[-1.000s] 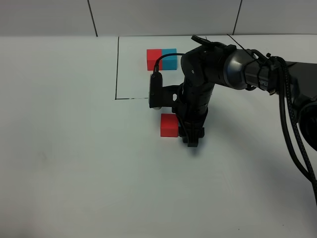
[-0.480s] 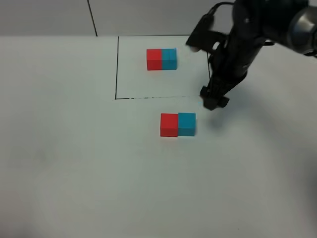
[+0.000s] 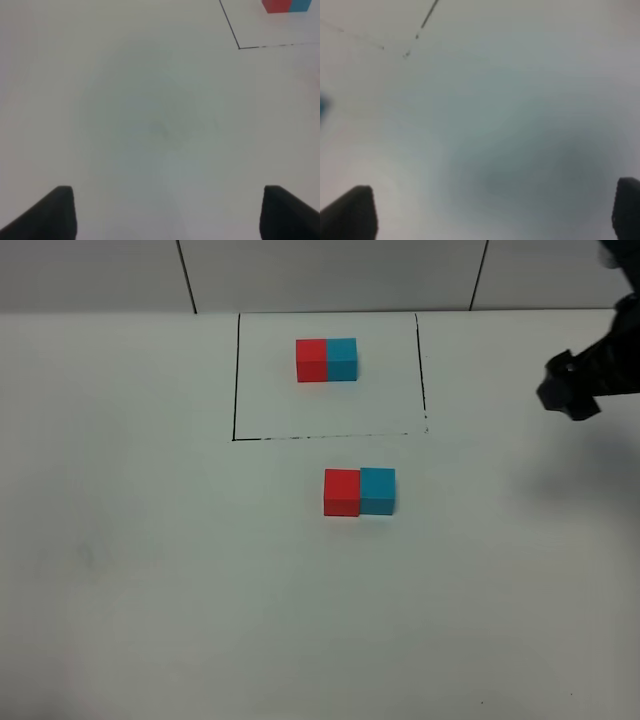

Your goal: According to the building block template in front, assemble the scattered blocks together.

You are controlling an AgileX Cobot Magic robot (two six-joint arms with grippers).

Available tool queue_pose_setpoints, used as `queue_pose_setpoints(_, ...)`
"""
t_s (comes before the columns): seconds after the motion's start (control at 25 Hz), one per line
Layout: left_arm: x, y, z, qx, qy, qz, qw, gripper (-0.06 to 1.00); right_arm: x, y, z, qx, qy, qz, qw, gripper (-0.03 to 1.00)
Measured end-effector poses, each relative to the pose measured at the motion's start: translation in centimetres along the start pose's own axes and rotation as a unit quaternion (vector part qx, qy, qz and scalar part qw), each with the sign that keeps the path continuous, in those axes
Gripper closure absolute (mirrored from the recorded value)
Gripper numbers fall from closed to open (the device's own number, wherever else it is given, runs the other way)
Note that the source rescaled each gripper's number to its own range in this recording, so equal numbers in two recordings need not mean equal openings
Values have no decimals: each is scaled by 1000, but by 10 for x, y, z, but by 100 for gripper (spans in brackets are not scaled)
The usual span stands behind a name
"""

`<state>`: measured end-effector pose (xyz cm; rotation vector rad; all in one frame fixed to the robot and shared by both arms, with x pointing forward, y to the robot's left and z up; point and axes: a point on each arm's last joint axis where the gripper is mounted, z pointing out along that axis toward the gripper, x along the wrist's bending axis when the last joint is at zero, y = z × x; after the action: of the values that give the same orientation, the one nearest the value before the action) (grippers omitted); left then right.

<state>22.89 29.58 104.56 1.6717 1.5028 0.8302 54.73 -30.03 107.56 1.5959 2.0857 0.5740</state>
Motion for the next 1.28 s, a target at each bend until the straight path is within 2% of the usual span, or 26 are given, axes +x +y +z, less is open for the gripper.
queue_pose_setpoints(0.24,0,0,0,0,0,0,1000,33,8,-52,-93,-62,-62,25,996,1)
queue_pose_setpoints(0.52,0,0,0,0,0,0,1000,33,30,-126,-147,-68,-88,40,993,1)
queue_pose_setpoints(0.72,0,0,0,0,0,0,1000,33,45,-171,-159,-99,-94,62,989,1)
queue_pose_setpoints(0.92,0,0,0,0,0,0,1000,33,58,-213,-154,-123,-87,89,985,1)
queue_pose_setpoints(1.28,0,0,0,0,0,1,1000,33,73,-249,-154,-192,-73,103,973,2)
